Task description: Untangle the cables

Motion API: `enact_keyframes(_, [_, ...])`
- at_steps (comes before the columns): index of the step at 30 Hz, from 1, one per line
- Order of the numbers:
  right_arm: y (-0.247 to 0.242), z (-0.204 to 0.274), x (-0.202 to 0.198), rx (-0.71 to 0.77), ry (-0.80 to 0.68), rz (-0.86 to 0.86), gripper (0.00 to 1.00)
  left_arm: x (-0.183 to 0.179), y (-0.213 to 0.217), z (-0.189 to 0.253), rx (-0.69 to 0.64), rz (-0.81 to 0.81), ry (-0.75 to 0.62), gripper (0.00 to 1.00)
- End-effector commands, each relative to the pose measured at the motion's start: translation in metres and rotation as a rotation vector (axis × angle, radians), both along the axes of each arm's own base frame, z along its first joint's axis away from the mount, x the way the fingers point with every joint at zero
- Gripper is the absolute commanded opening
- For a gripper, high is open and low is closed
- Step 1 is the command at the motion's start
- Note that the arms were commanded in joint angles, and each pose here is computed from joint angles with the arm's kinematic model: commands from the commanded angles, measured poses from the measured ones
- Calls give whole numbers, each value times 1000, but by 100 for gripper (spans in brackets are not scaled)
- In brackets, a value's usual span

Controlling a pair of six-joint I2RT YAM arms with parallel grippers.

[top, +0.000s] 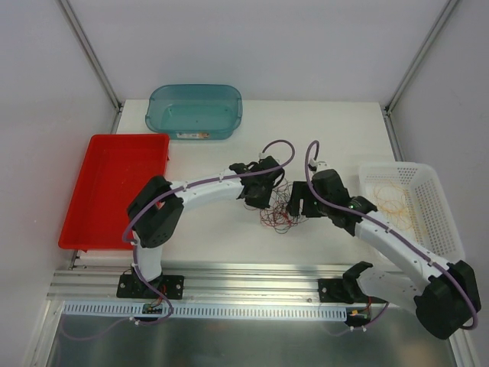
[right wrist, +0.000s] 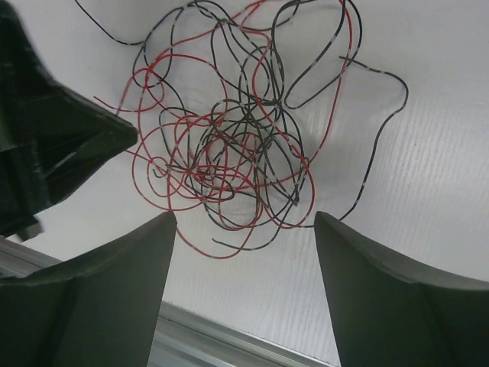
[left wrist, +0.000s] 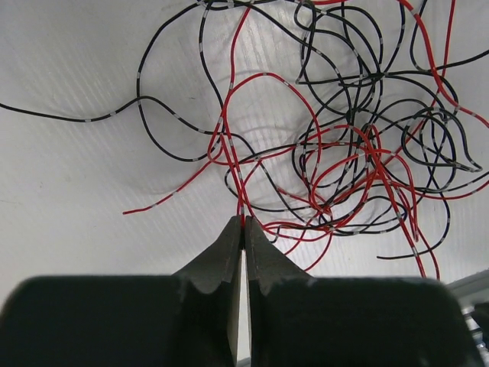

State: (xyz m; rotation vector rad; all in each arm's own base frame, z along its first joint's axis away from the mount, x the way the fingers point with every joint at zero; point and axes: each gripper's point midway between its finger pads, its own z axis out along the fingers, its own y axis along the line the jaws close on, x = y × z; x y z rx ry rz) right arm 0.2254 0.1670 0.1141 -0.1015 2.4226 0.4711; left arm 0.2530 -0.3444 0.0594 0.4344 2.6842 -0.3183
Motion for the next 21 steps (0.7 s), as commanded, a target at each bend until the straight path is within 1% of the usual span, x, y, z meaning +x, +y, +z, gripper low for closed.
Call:
enact_keyframes(1, [14, -8, 14, 56, -3, -22, 77, -1, -1, 37, -65, -12, -60, 0])
enact_keyframes(3, [13, -25, 16, 28, 33, -38, 73, -2, 3, 45, -75, -10, -75, 0])
enact_keyframes(5, [11, -33, 22, 2, 40, -63, 66, -2, 5, 66, -109, -16, -109, 0])
enact_keyframes(6, [9, -38, 23, -11, 55, -77, 55, -2, 5, 74, -122, -21, -123, 0])
enact_keyframes(7, [7, -47, 23, -29, 79, -87, 49, -3, 6, 80, -133, -24, -136, 0])
enact_keyframes(8, [4, -50, 25, -39, 87, -102, 43, -3, 10, 97, -156, -32, -169, 0])
enact_keyframes(9, [0, -53, 26, -45, 98, -122, 30, -4, 12, 104, -163, -36, -186, 0])
enact_keyframes(10, [-5, -56, 25, -54, 108, -140, 24, -3, 17, 123, -188, -36, -226, 0])
enact_keyframes(11, [-10, -57, 25, -66, 107, -156, 12, 0, 24, 132, -177, -36, -262, 0])
enact_keyframes(12, [-17, -58, 26, -71, 109, -179, 7, 0, 31, 141, -173, -31, -285, 0])
enact_keyframes(13, [-24, -56, 24, -89, 107, -190, 3, 4, 42, 161, -189, -21, -329, 0])
enact_keyframes(14, [-30, -55, 24, -97, 108, -203, 1, 6, 51, 171, -193, -5, -352, 0])
enact_keyframes(18, [-61, -43, 23, -123, 93, -265, 1, 24, 115, 220, -182, 124, -449, 0])
enact_keyframes(19, [-68, -42, 19, -139, 102, -271, 1, 31, 139, 237, -184, 176, -493, 0])
enact_keyframes(20, [-77, -35, 21, -133, 83, -300, 1, 34, 152, 248, -181, 200, -517, 0])
enact_keyframes(21, [-81, -32, 20, -132, 83, -309, 1, 37, 166, 268, -184, 234, -568, 0])
